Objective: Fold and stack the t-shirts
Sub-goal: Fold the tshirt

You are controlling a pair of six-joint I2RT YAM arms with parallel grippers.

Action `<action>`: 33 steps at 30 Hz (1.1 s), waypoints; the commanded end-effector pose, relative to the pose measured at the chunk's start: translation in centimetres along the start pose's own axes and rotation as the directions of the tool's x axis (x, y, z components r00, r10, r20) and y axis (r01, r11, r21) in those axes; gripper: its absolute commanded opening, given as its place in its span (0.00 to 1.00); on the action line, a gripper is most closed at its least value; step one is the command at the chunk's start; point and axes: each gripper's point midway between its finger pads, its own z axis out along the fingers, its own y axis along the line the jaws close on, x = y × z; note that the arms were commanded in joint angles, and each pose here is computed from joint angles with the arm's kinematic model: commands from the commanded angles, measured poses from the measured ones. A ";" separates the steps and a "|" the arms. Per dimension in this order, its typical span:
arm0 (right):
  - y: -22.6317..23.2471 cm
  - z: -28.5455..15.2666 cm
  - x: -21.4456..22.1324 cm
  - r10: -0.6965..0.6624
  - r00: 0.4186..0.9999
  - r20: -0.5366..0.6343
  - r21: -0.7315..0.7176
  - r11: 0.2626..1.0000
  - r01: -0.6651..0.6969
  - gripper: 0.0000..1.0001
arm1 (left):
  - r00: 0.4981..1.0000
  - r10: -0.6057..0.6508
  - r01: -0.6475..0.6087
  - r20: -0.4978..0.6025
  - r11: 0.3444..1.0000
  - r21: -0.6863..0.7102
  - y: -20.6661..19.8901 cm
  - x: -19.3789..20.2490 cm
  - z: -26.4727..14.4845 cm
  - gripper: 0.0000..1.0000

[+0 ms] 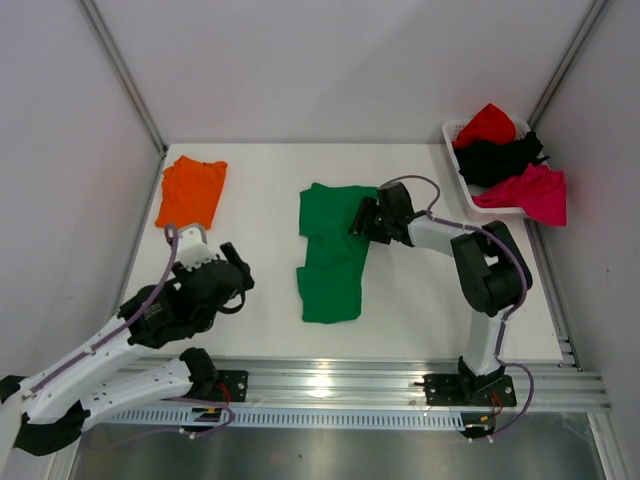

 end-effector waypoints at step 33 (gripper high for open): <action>3.1 -14.6 12.7 0.157 0.984 -0.080 -0.361 0.916 -0.175 0.69 | 0.991 0.120 -0.114 -0.054 0.989 0.094 -5.3 3.0 3.3 0.81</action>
